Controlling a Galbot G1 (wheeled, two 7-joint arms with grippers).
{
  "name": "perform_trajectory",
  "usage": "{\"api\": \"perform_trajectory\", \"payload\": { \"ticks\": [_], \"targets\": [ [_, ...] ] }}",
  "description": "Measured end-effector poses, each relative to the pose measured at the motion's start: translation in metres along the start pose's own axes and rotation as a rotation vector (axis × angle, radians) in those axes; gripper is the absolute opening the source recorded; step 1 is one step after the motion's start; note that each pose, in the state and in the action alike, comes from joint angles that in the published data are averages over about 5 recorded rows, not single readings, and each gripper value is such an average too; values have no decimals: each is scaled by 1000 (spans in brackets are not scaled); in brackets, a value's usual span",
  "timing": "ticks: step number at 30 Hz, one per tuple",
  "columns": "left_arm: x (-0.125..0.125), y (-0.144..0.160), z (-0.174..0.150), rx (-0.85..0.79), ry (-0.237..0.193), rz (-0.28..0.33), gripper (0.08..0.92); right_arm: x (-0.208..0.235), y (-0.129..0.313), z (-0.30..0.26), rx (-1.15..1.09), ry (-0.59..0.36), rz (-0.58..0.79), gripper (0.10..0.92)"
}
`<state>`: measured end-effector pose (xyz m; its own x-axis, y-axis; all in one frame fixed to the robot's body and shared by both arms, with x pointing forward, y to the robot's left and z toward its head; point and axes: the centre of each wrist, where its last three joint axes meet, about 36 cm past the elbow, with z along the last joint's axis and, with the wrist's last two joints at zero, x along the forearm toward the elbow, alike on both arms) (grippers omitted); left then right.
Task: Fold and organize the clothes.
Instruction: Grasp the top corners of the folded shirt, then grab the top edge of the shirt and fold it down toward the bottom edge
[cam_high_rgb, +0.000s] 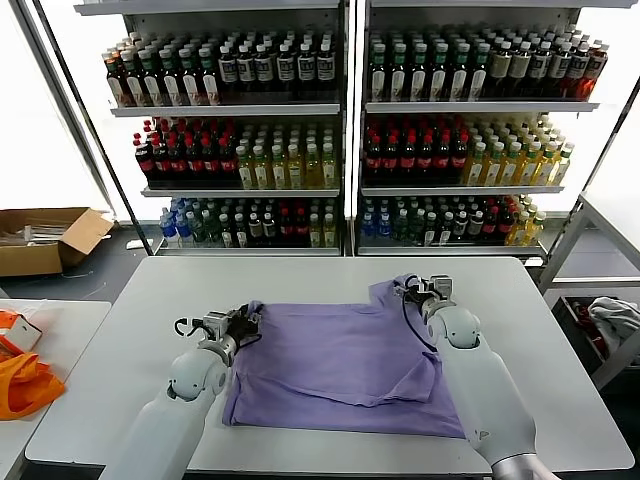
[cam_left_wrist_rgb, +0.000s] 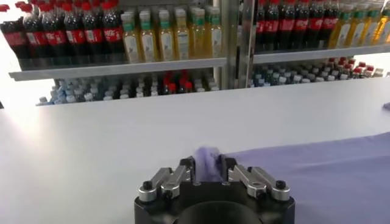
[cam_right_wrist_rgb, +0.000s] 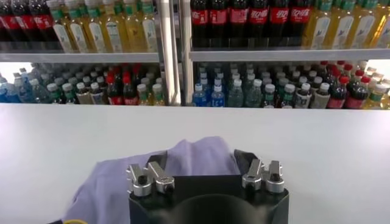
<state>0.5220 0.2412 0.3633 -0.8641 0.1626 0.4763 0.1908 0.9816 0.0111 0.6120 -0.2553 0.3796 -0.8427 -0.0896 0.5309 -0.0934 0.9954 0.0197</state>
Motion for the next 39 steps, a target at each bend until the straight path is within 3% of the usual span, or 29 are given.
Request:
{"api": "perform_trajectory", "payload": {
  "ticks": [7, 14, 17, 29, 39],
  "targets": [
    [1, -4, 0, 0, -5, 8, 103, 4, 4, 4, -1, 6, -1, 375],
    [2, -6, 2, 7, -22, 10, 83, 9, 5, 7, -1, 4, 4, 170],
    [2, -7, 2, 10, -32, 12, 83, 12, 5, 6, -1, 0, 5, 119],
    [9, -6, -2, 24, -99, 20, 83, 33, 4, -7, -36, -56, -1, 113],
    [26, 2, 2, 7, -122, 8, 83, 73, 7, -20, -65, -149, -9, 113]
  ]
}}
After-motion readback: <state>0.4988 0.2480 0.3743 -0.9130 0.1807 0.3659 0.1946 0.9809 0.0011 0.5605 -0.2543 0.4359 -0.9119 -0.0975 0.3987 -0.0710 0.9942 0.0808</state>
